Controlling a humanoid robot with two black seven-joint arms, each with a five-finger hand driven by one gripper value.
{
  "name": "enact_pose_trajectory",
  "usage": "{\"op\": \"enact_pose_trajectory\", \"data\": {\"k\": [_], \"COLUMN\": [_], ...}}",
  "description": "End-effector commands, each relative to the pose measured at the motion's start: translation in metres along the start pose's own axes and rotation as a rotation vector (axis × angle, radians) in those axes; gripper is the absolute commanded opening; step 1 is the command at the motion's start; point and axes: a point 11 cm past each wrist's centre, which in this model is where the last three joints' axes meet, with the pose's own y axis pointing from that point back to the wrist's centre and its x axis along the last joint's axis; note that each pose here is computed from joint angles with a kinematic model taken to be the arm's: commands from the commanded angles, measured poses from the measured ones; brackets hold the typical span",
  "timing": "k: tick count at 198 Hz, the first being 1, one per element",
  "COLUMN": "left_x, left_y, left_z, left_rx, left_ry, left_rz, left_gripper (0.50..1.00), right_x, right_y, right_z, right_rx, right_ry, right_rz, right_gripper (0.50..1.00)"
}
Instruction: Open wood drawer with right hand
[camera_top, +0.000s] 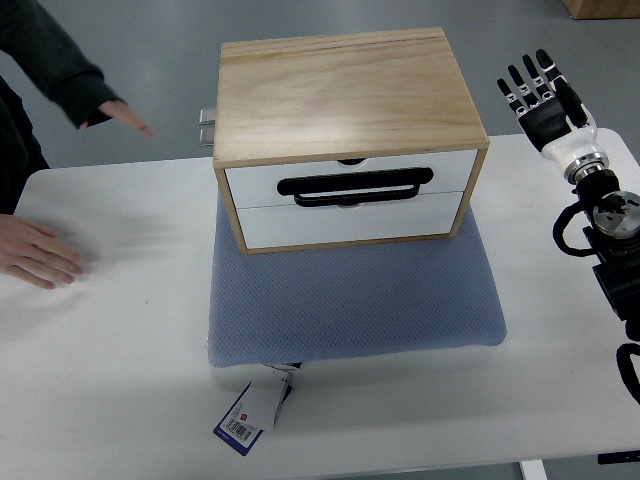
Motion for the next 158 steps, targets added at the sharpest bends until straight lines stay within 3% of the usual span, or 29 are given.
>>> {"op": "enact_pose_trajectory", "data": {"k": [1,48,74,84,85,89,105,106,108,116,126,127,146,147,158], "left_x": [-0.001,0.0,-0.004,-0.004,-0.006,-0.009,-0.012,-0.014,-0.015,-0.016,-0.016,-0.019,-0.021,-0.021,-0.021], "left_y": [0.0,0.0,0.0,0.0,0.0,0.0,0.001,0.001,0.001,0.001,0.001,0.001,0.001,0.001,0.001], "left_z": [0.0,0.005,0.005,0.005,0.005,0.005,0.005,0.005,0.006,0.007,0.007,0.008,0.008,0.008,0.009], "left_rx": [0.0,-0.009,-0.009,-0.009,-0.009,-0.009,-0.009,-0.009,-0.01,-0.012,-0.012,-0.013,-0.013,-0.013,-0.015], "left_ry": [0.0,0.0,-0.006,-0.006,-0.011,-0.011,-0.008,-0.009,-0.009,-0.013,-0.013,-0.012,-0.013,-0.014,-0.018], "left_rz": [-0.001,0.001,-0.011,-0.011,-0.018,-0.026,-0.034,-0.042,-0.043,-0.046,-0.046,-0.058,-0.065,-0.068,-0.069], "left_gripper": [1.0,1.0,1.0,1.0,1.0,1.0,1.0,1.0,1.0,1.0,1.0,1.0,1.0,1.0,1.0], "right_x": [-0.001,-0.007,-0.053,-0.053,-0.081,-0.095,-0.112,-0.143,-0.149,-0.174,-0.174,-0.202,-0.222,-0.247,-0.268], "right_y": [-0.001,-0.003,-0.025,-0.025,-0.032,-0.034,-0.036,-0.038,-0.038,-0.038,-0.038,-0.035,-0.03,-0.025,-0.022], "right_z": [0.0,0.0,-0.04,-0.04,-0.061,-0.069,-0.078,-0.089,-0.09,-0.091,-0.091,-0.087,-0.081,-0.077,-0.072], "right_rx": [0.0,-0.022,-0.049,-0.049,-0.058,-0.064,-0.082,-0.123,-0.133,-0.18,-0.18,-0.249,-0.308,-0.356,-0.391], "right_ry": [0.0,0.035,0.272,0.272,0.391,0.45,0.536,0.698,0.73,0.867,0.868,1.048,1.196,1.354,1.471], "right_rz": [0.0,-0.023,-0.12,-0.12,-0.18,-0.209,-0.245,-0.308,-0.319,-0.368,-0.368,-0.424,-0.466,-0.509,-0.544], "right_gripper": [0.944,0.944,0.944,0.944,0.944,0.944,0.944,0.944,0.944,0.944,0.944,0.944,0.944,0.944,0.944]}}
